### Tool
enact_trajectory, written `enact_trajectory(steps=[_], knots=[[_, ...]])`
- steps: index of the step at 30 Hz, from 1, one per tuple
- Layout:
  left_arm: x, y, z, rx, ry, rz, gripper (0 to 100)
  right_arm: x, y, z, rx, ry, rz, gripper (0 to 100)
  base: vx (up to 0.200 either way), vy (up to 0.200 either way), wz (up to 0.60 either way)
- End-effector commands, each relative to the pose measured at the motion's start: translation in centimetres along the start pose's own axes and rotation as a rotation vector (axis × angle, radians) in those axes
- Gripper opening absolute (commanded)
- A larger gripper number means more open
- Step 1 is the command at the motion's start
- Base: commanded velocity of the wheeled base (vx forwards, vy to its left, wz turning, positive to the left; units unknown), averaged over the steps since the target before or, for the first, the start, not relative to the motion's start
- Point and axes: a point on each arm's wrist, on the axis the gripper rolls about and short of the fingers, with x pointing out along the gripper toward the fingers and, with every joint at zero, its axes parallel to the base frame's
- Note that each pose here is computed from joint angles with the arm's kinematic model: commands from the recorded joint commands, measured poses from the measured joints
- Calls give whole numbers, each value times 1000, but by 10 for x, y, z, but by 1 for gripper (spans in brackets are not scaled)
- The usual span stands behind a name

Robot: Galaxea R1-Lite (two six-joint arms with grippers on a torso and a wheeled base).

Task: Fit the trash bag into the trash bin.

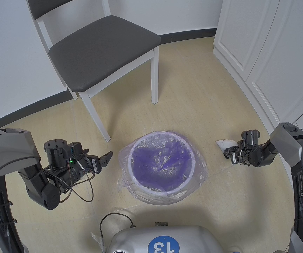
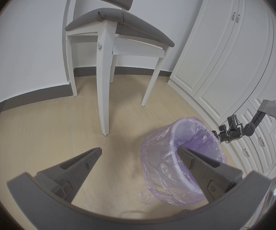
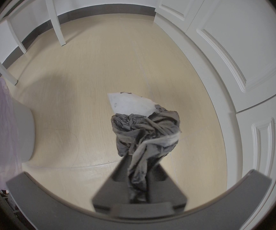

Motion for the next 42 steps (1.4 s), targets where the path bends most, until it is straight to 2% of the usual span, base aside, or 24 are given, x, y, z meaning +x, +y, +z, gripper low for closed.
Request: enact_trajectory(steps=[1,5,6,7,9,11,13,16,21,26,29,42], knots=[[-3,-4,6,9,-20,-11,100,-55,6,26,-32,-49,43,0,0,0,0],[-10,-8,15,13,-45,-20,100,-126,10,58,-78,-144,69,0,0,0,0],[-10,-8,15,13,-46,-19,100,-129,11,59,-78,-148,69,0,0,0,0],[-14,-8,18,15,-52,-21,100,-161,14,72,-90,-209,79,0,0,0,0],[-16,-10,21,18,-62,-27,100,-183,18,82,-104,-260,94,0,0,0,0],[-20,-17,26,24,-80,-64,100,-233,41,102,-138,-376,156,0,0,0,0],[-23,-23,28,29,-83,-84,100,-265,57,112,-168,-431,197,0,0,0,0],[-29,-27,26,32,-79,-93,100,-303,82,115,-220,-485,199,0,0,0,0],[-40,-25,39,38,-122,-86,100,-333,112,95,-275,-499,280,0,0,0,0],[-51,-18,45,130,-148,-57,100,-349,137,70,-346,-489,387,0,0,0,0],[-55,-21,48,148,-163,-63,100,-351,150,60,-389,-466,438,0,0,0,0],[-77,-12,74,154,-263,-22,100,-292,191,22,-506,-278,445,0,0,0,0]])
